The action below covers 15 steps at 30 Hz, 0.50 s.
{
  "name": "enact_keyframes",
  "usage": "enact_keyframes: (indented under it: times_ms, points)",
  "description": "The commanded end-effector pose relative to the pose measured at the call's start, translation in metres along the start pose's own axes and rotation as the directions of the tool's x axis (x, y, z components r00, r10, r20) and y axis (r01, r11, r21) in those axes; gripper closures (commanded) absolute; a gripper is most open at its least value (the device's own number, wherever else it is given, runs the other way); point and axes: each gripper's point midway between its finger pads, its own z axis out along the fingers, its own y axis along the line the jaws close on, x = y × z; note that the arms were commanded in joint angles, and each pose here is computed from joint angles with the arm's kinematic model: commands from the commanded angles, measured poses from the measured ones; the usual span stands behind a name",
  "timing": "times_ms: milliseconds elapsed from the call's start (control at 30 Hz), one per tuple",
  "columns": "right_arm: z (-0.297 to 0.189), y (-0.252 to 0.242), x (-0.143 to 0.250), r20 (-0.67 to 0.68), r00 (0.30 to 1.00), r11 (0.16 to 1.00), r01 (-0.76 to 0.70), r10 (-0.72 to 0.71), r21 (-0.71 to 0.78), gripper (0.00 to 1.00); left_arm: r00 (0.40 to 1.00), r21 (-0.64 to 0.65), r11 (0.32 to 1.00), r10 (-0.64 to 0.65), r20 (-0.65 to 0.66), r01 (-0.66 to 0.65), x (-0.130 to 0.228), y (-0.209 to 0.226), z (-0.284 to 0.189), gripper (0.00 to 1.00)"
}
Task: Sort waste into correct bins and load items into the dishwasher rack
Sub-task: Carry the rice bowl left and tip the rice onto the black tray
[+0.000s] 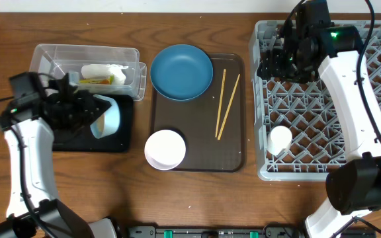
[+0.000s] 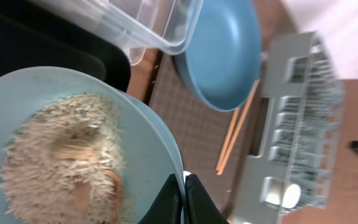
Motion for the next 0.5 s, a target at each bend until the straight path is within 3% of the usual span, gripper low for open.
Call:
enact_keyframes:
  times_ms: [0, 267, 467]
  points:
    - [-0.009, 0.003, -0.004, 0.025, 0.999, 1.000, 0.020, -0.020, -0.005, 0.30, 1.000, 0.171, 0.985, -0.011, -0.006, 0.012, -0.003, -0.010, -0.007, 0.94]
    - [-0.009, 0.003, -0.004, 0.025, 0.999, 1.000, 0.020, -0.020, -0.005, 0.29, 0.992, 0.318, 0.940, -0.120, -0.028, 0.123, -0.016, 0.003, -0.009, 0.94]
    - [-0.009, 0.003, -0.004, 0.023, 1.000, 1.000, 0.020, -0.020, -0.004, 0.29, 0.976, 0.449, 0.867, -0.203, -0.076, 0.216, -0.023, 0.008, -0.008, 0.94]
